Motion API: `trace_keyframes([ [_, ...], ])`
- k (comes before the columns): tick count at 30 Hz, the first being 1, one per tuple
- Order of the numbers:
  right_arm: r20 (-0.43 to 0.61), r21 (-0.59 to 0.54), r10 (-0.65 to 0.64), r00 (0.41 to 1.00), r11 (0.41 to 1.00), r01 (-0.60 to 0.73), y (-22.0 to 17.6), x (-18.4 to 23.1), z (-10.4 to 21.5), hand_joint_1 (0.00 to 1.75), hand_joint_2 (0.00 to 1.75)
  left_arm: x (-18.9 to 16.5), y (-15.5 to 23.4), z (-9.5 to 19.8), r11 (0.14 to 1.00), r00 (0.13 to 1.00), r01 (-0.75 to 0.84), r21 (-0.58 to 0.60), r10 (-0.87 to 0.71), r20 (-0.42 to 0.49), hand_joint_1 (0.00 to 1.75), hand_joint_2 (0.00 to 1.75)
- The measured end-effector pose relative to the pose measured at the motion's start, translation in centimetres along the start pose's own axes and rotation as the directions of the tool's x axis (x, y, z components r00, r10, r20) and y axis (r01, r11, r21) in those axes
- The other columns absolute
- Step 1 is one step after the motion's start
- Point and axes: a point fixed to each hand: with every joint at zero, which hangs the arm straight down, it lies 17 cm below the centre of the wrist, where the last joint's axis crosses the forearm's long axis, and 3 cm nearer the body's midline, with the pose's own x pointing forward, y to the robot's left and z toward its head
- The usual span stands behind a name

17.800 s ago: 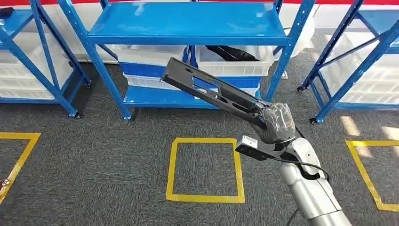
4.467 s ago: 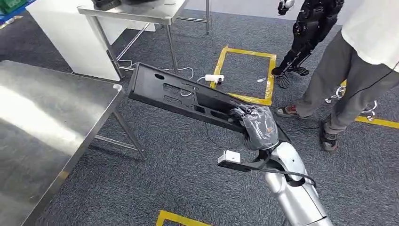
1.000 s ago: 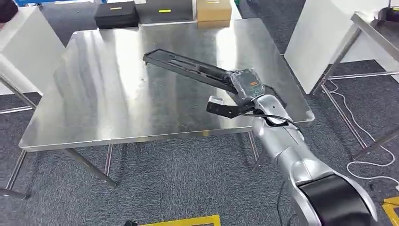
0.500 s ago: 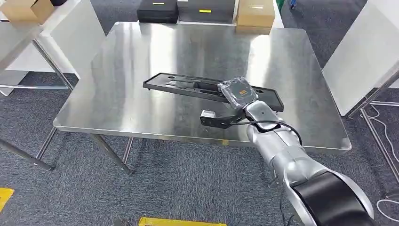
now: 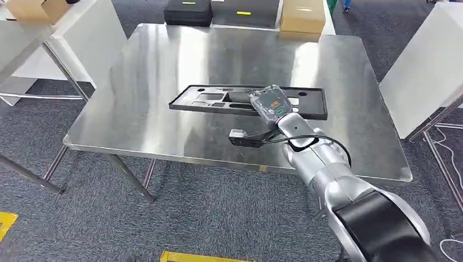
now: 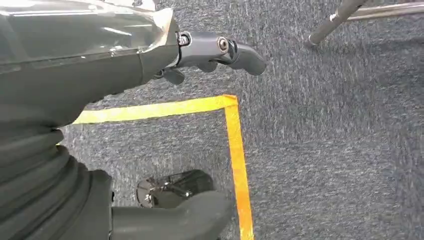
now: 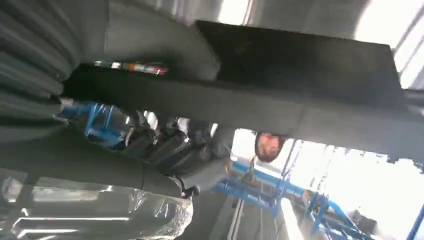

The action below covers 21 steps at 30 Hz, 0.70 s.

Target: Take the parts from the cabinet and place them on the table.

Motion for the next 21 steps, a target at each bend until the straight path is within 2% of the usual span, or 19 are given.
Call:
trace_keyframes([
  [1,-0.018,0.010,0.025,1.000,1.000,-0.025,0.5,-0.8,0.3,0.00,0.00,0.0,-0.1,0.1,1.000,1.000,-0.013,-0.004,0.013,0.004,0.00,0.00],
  [10,-0.149,0.064,0.065,0.987,0.996,-0.056,3.1,-8.7,3.0,0.00,0.00,-0.5,0.1,0.4,0.999,0.999,-0.033,0.007,0.033,-0.009,0.00,0.00],
  [21,-0.338,0.069,0.043,0.940,0.997,-0.021,3.2,-17.9,5.9,0.00,0.00,-1.2,0.1,0.6,0.999,0.998,-0.045,0.008,0.045,-0.036,0.00,0.00],
])
